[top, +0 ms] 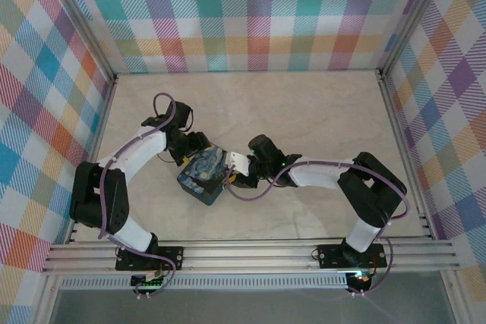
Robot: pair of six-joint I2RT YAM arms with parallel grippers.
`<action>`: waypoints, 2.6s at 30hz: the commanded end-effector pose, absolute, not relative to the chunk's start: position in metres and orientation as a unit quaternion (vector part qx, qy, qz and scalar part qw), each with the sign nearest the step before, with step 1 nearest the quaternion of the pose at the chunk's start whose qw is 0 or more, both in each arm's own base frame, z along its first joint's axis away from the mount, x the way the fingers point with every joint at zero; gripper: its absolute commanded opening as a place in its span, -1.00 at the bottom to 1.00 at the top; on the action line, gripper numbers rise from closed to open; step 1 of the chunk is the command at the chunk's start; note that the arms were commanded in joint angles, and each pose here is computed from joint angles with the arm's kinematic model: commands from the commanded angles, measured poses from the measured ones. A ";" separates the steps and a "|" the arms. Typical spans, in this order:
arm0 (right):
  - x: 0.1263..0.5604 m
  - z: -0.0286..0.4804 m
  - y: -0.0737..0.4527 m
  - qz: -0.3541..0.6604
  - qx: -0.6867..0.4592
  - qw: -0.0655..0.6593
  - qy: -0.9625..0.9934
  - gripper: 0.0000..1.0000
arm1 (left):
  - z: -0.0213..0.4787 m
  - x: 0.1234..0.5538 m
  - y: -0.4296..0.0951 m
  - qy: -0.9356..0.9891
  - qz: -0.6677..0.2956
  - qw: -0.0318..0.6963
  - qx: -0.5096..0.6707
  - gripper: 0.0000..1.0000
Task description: Unlock the padlock with the key
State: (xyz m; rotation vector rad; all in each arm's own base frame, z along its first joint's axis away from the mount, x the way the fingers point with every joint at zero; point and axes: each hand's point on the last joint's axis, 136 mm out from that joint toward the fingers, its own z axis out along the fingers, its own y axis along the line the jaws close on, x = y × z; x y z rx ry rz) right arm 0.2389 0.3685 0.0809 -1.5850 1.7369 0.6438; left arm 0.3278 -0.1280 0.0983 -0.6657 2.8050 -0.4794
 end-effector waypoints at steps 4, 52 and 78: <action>0.240 0.092 0.375 0.288 -0.573 0.307 0.704 -0.33 | 0.117 0.312 -0.101 0.961 -0.103 0.134 -0.216 0.51; 0.284 0.050 0.391 0.427 -0.355 0.217 0.803 0.12 | 0.091 0.298 -0.099 0.969 -0.086 0.103 -0.209 0.54; 0.274 0.041 0.423 0.467 -0.413 0.254 0.739 -0.07 | 0.068 0.304 -0.119 0.968 -0.129 0.069 -0.206 0.50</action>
